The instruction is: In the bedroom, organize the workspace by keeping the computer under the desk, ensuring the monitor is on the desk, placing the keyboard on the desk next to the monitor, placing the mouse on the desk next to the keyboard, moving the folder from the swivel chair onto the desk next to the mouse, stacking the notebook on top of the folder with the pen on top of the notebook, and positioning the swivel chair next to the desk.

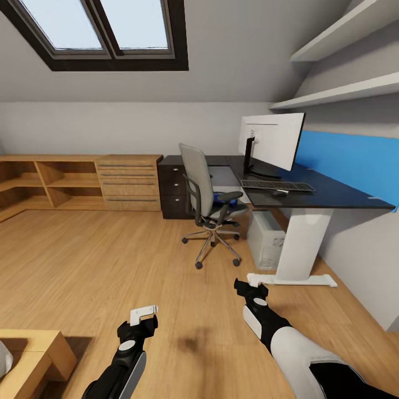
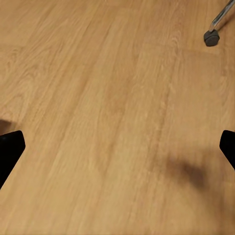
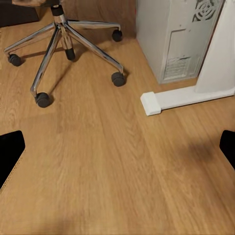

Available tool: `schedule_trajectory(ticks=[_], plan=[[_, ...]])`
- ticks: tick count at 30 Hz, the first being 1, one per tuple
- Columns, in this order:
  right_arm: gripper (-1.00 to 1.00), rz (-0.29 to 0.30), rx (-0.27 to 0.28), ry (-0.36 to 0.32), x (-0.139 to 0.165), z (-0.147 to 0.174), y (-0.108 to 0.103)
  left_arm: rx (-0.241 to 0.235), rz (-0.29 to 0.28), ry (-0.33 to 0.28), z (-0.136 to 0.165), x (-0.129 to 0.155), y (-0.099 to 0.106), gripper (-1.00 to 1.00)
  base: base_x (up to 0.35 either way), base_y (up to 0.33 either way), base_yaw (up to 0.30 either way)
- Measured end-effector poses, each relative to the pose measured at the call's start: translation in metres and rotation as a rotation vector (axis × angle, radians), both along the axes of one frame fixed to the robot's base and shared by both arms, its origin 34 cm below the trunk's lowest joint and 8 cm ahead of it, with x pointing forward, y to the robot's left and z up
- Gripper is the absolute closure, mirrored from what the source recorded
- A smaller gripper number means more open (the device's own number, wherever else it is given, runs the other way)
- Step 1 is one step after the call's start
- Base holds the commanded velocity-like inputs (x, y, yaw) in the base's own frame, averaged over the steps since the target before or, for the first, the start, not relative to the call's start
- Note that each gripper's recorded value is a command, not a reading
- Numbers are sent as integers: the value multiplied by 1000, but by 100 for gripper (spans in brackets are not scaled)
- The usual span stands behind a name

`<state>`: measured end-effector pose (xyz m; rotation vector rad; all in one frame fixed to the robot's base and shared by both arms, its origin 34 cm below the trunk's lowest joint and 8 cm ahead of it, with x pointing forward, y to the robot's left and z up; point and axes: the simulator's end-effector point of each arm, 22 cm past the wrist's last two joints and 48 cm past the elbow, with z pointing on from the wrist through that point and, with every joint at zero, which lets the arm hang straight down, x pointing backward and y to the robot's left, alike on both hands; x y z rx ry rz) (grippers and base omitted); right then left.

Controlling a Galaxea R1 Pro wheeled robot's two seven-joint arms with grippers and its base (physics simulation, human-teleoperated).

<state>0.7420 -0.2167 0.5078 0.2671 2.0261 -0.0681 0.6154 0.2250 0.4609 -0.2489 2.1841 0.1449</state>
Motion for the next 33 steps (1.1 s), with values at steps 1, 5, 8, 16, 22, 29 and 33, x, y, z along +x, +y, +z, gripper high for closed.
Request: schedule_trajectory(ticks=[1,5,8,16,22,29,33], plan=[[-100,-2,0,-13,3,5,-1,0,1,-3,1,0,0,-100,0,0,0],[-100,-4,2,-32,6,11,-1,2,1,-7,1,1,2,-100,99,0,0],[-100,8,10,-51,7,14,5,4,0,-8,2,1,3,-100,307,0,0],[-100,30,17,-51,5,11,10,5,-7,6,-5,-2,1,-100,319,0,0],[-100,23,10,-98,6,16,7,3,-8,2,-4,-2,0,-100,319,0,0],[-100,72,-44,-130,6,20,16,-34,-16,-174,57,7,-14,-100,285,0,0],[-100,80,-57,-109,8,20,15,-55,-25,-189,60,-30,-20,-100,270,0,0]])
